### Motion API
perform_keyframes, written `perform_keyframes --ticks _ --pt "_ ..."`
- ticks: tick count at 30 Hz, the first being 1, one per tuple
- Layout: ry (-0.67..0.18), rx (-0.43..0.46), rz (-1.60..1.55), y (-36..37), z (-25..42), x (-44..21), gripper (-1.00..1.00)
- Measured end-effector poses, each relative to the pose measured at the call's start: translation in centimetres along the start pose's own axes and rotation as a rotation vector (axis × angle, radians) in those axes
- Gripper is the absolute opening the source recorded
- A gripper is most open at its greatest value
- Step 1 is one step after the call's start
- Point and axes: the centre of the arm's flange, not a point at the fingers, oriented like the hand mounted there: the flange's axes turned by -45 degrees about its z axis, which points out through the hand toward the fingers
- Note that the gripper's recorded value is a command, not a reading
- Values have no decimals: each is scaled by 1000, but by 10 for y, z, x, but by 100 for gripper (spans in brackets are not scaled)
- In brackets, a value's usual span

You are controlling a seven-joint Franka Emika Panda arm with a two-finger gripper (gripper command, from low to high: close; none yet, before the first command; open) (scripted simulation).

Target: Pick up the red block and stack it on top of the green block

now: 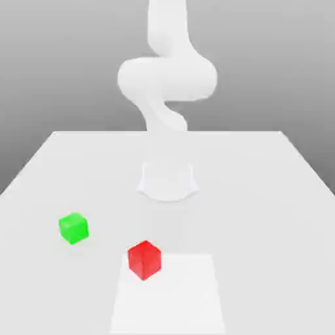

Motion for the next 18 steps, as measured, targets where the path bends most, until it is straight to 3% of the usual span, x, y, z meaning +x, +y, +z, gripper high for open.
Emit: perform_keyframes --ticks 9,18 --pt "-320 -120 320 31 202 -108 0" --pt "-646 -296 680 66 323 -305 0"
